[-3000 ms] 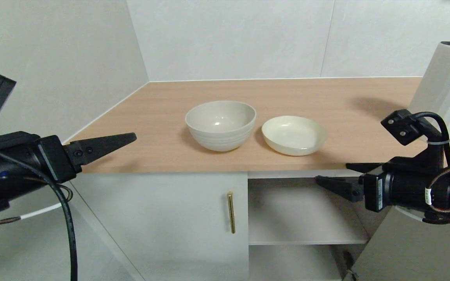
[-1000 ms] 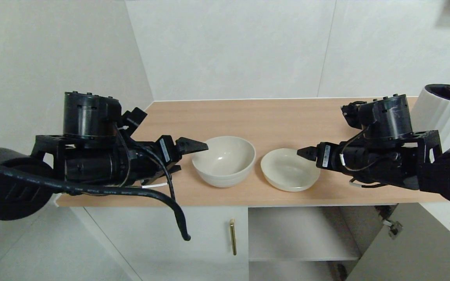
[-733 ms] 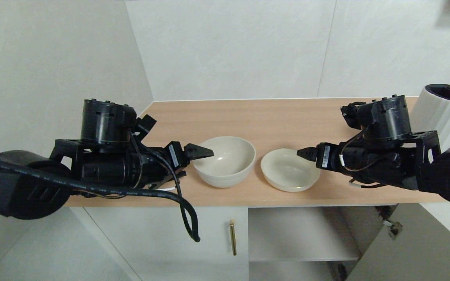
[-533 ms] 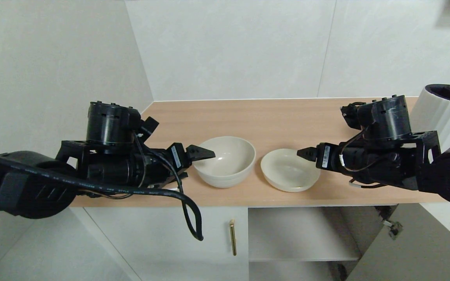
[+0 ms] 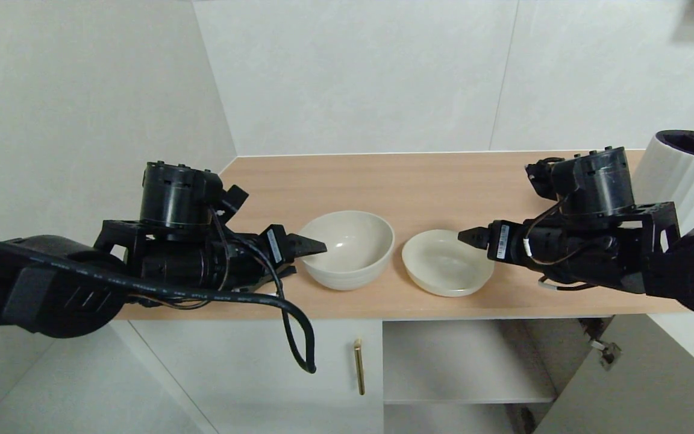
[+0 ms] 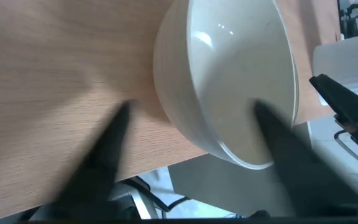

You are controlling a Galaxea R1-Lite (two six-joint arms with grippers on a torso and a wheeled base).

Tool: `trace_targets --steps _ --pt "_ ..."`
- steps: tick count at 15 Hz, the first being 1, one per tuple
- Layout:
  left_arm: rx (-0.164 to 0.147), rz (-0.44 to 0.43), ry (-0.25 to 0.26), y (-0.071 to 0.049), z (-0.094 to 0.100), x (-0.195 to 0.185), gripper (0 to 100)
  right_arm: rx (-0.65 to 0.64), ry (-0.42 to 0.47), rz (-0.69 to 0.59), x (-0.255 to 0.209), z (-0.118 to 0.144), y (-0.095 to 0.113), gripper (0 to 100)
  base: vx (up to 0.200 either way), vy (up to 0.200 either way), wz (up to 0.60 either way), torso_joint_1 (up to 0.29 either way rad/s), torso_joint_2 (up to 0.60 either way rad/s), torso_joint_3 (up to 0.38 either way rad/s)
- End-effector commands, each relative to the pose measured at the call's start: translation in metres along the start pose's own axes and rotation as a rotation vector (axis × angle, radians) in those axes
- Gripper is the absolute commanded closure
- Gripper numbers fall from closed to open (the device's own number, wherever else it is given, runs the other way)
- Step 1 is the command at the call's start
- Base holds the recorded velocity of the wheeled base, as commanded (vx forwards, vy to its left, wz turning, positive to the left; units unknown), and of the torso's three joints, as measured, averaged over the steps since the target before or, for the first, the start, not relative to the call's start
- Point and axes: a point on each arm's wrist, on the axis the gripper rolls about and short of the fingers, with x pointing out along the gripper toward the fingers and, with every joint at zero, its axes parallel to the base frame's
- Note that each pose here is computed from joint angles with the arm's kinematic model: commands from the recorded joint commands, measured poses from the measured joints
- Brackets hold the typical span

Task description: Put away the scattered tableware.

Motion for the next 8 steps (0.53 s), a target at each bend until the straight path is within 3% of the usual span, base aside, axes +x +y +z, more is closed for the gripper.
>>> trace_targets --steps 1,8 --pt "0.0 -0.002 -0.002 -0.0005 0.0004 -0.0004 100 0.001 -0.005 0.003 -0.0015 0.001 0.0003 0 0.0 0.0 0.0 0.0 0.0 0.0" --pt "0.004 -0.011 -0.012 -0.0031 0.0017 -0.0042 100 -0.002 -0.004 -0.006 -0.001 0.0005 0.0 0 0.0 0.0 0.0 0.0 0.0 0.0"
